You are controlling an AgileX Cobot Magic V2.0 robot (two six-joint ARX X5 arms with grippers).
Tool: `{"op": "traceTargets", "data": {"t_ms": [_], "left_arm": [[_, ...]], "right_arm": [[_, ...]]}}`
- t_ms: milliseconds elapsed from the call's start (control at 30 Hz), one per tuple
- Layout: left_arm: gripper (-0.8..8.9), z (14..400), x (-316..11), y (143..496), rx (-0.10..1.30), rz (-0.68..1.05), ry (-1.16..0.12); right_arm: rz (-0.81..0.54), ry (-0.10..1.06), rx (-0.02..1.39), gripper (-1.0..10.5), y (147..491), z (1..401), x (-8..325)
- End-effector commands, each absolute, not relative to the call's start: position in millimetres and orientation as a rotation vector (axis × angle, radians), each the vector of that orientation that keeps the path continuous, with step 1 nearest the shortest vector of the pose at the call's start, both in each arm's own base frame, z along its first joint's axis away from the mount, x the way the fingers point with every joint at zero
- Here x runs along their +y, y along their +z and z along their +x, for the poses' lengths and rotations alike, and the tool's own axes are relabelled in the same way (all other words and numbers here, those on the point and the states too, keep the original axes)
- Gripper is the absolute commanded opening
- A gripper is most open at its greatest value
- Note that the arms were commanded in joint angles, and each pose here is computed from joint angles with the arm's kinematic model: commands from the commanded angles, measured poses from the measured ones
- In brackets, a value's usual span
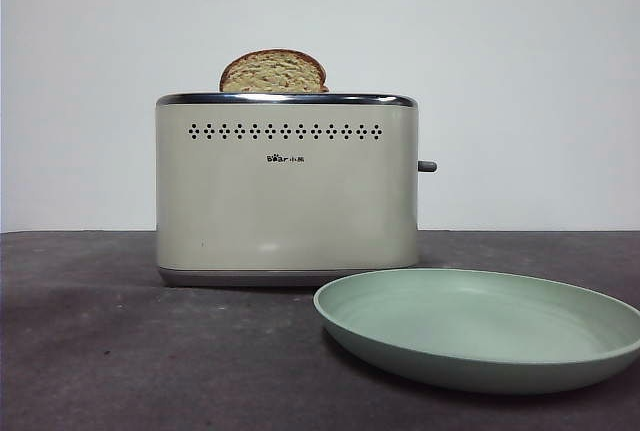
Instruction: Take the bread from the toaster,put the bread on the plate,put the plate on the table
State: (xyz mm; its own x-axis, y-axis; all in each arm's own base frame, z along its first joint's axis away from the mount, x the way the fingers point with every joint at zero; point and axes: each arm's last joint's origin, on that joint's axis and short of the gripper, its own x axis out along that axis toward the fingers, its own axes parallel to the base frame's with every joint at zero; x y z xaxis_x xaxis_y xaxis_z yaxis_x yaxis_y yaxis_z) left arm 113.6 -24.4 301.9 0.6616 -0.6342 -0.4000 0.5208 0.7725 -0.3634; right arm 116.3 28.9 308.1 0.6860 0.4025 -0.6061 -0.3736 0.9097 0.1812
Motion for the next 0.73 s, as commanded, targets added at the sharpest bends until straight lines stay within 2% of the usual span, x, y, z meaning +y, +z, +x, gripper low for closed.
{"op": "traceTargets", "data": {"t_ms": [33, 400, 733], "left_arm": [[3.87, 113.3, -24.8, 310.3, 0.502, -0.200, -0.674], [3.88, 131.3, -32.0, 337.8, 0.399, -0.114, -0.734], [3.88, 187.1, -53.0, 366.5, 0.333, -0.002, -0.812]], "right_arm": [[0.058, 0.430, 0.675, 3.5, 313.2, 116.8, 29.2], [0.059, 0.434, 0.678, 3.5, 313.0, 116.6, 29.3], [0.059, 0.434, 0.678, 3.5, 313.0, 116.6, 29.3]]}}
